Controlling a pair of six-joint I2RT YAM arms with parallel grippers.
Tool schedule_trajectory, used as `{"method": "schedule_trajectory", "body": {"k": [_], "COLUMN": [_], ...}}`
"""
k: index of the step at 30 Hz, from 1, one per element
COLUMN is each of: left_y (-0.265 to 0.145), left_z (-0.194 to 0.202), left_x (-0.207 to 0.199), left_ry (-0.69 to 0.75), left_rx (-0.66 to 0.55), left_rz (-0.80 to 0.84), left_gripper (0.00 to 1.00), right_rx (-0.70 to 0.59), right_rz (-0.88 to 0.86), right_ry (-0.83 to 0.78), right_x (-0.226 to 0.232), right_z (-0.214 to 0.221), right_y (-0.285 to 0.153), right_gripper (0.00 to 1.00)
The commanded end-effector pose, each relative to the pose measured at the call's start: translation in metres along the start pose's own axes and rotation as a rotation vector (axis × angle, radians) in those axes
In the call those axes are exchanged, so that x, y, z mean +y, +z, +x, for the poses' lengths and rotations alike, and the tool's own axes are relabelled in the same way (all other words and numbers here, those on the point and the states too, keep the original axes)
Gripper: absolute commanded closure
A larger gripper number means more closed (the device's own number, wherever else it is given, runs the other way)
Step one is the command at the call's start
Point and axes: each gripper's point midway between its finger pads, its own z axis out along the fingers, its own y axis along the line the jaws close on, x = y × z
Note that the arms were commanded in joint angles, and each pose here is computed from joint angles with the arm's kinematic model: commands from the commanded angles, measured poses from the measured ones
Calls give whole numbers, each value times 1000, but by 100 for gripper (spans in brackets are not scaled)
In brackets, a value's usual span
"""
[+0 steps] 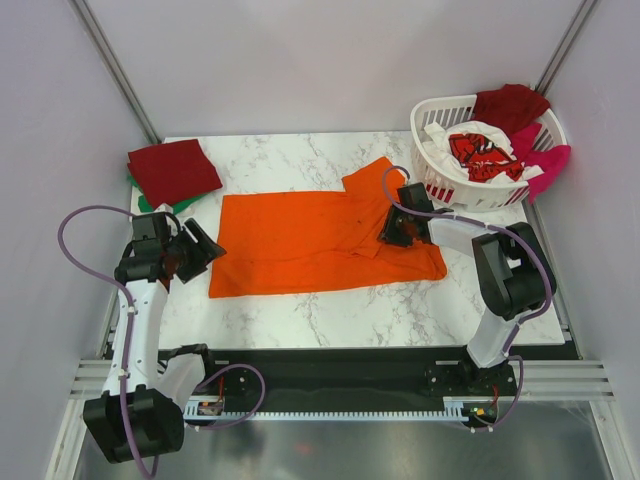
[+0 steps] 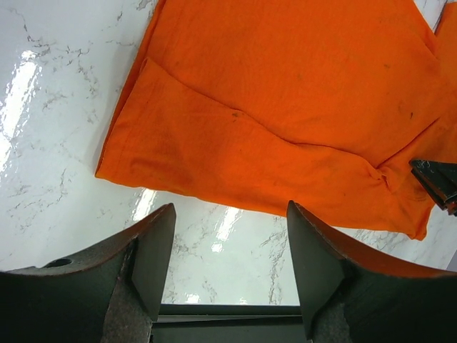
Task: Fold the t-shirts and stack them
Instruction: Fold the tshirt
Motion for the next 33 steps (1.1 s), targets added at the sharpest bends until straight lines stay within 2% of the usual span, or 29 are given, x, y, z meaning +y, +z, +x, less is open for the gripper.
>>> {"method": "schedule_trajectory", "body": {"k": [1,12,13,14,16,17,19,22,26,27,28,30,31,33], "left_y": [-2,-3,-3,-3,-3,-3,-3,-3,-3,-3,-3,-3,-3,-2], "left_z": [-4,-5,-5,-4,-5,-5,-4,-5,-5,-5,-5,-5,-5,-4], "left_x": [-6,-6,-6,-5,-5,-6,-6,-6,-5,-5,-6,-5,-6,-5], "left_ry": [47,49,49,49,50,50,50,50,48,47,49,50,49,48], "left_rx": [-28,-33,-33,-32,-35,-34,-34,-36,-36,-36,-34,-36,-36,-31], "left_rz": [37,36,36,34,36,37,37,36,34,35,36,34,33,33], "left_gripper": [29,30,30,30,30,30,30,30,30,30,30,30,30,30], "right_rx": [-38,-36,-32,-32,-28,-28,-28,-23,-31,-27,-21,-18,-22,-30], "right_rz": [-65,-83,-83,-83,-86,-91,-110,-130,-164,-169,-179,-182,-187,-171], "right_ry": [2,-7,-8,-8,-9,-11,-14,-24,-35,-36,-33,-33,-31,-30], "right_x": [23,35,35,35,35,37,44,56,82,85,92,97,101,100], "right_z": [-17,-17,-15,-15,-14,-15,-18,-20,-29,-30,-32,-33,-36,-41], "right_y": [-6,-5,-4,-2,-1,-1,0,4,10,12,16,19,21,22], "right_gripper": [63,64,66,75,81,90,96,100,100,98,80,64,50,38]}}
